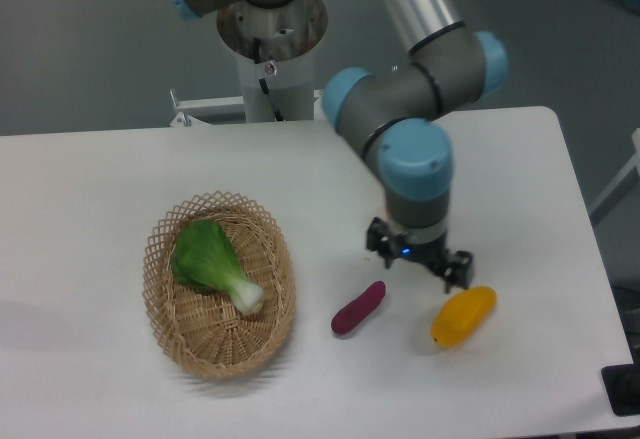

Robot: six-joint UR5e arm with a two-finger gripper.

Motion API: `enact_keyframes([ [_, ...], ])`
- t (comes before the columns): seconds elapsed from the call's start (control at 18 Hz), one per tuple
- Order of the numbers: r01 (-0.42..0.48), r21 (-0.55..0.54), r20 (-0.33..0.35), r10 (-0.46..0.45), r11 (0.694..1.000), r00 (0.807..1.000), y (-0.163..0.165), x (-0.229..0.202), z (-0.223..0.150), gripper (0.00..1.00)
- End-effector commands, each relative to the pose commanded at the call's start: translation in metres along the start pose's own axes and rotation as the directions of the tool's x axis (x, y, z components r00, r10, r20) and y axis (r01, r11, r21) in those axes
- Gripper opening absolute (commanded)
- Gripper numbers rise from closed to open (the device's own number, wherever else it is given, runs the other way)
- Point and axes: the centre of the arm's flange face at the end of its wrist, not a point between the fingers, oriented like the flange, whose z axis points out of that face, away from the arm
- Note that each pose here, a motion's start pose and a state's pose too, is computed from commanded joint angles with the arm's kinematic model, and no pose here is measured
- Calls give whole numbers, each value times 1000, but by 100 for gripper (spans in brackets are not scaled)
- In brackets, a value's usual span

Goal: Place the sweet potato on the table
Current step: 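Raise the open gripper away from the sweet potato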

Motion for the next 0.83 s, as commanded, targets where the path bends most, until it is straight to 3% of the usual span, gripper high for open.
enact_keyframes([
  [0.44,-30,55,-38,32,998,999,59,-41,-3,100],
  [0.83,-28,62,-54,32,998,998,69,-53,-5,100],
])
